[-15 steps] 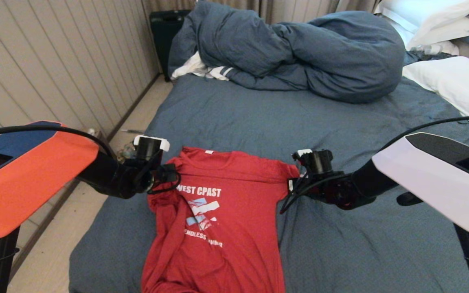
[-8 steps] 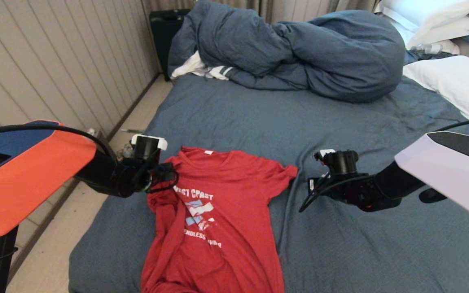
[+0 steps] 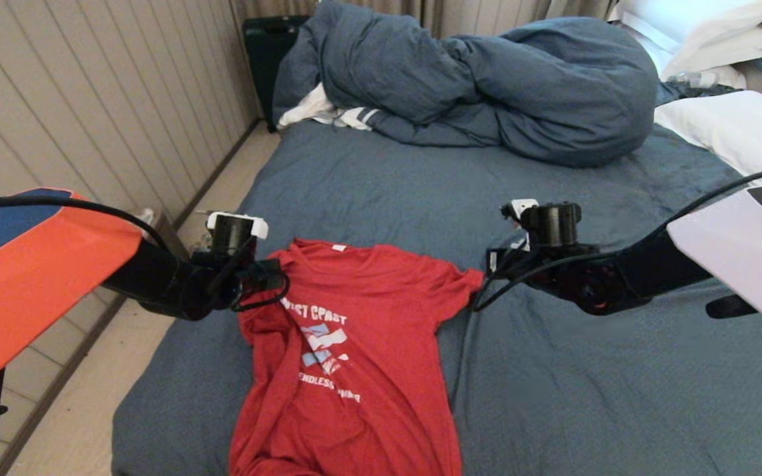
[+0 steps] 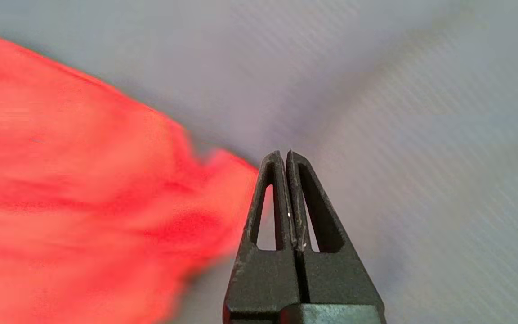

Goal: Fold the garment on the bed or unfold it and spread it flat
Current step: Unford the red T-shirt

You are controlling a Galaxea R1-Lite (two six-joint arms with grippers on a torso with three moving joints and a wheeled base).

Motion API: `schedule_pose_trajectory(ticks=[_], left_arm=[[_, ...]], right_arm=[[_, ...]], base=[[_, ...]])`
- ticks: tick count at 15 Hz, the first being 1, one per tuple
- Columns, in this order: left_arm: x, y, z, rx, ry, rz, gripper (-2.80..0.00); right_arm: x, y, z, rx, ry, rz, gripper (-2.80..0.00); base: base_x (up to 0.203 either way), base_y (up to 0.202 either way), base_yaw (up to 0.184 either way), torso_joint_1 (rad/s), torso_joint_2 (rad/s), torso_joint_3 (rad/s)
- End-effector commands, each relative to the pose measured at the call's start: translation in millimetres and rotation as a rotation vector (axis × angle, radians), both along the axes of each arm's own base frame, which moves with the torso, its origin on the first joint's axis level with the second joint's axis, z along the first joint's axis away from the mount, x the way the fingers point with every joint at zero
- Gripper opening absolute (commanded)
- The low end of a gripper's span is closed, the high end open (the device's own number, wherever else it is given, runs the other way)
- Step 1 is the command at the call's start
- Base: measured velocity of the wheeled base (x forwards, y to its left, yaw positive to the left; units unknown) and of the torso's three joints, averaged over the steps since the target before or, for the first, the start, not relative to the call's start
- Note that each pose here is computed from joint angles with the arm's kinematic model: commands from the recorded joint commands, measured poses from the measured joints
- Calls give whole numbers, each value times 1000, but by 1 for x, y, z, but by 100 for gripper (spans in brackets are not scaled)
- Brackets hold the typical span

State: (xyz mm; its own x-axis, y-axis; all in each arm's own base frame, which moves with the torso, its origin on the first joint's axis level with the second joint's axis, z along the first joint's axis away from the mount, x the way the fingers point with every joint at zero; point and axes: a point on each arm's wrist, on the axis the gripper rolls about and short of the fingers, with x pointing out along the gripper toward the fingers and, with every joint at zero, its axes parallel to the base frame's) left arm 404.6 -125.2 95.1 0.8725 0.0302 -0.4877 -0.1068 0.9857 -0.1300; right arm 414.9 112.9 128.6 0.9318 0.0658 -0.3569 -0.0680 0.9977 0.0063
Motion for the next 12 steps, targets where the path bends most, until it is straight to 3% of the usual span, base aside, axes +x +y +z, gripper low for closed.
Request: schedule_pose_trajectory(ticks=[1,3,7,10,11,12], left_arm=[[-1,0,5,-5,-13,3,-280],[-2,-5,1,-7,-4,-7,-280],[2,-18,-16,0,7,-29,-280],[5,-19,-19,-4,-4,-29,-280],[5,-19,-18,-4,-8,-27,-280],[5,-19,-16,-8,-18,-25,0]], right_arm=[[-3,24,24,22,-58,50,-280],[-6,62,34,58,-71,121,-280],[-8,139,4,71,-30,260,-280],[-9,172,-28,54,17,310,-280],[-9,174,-27,57,11,313,-280],[-7,174,-24,61,4,312,-280]], base=[[0,0,0,0,0,0],[0,0,0,0,0,0],[0,0,0,0,0,0],[0,0,0,0,0,0],[0,0,0,0,0,0],[0,0,0,0,0,0]])
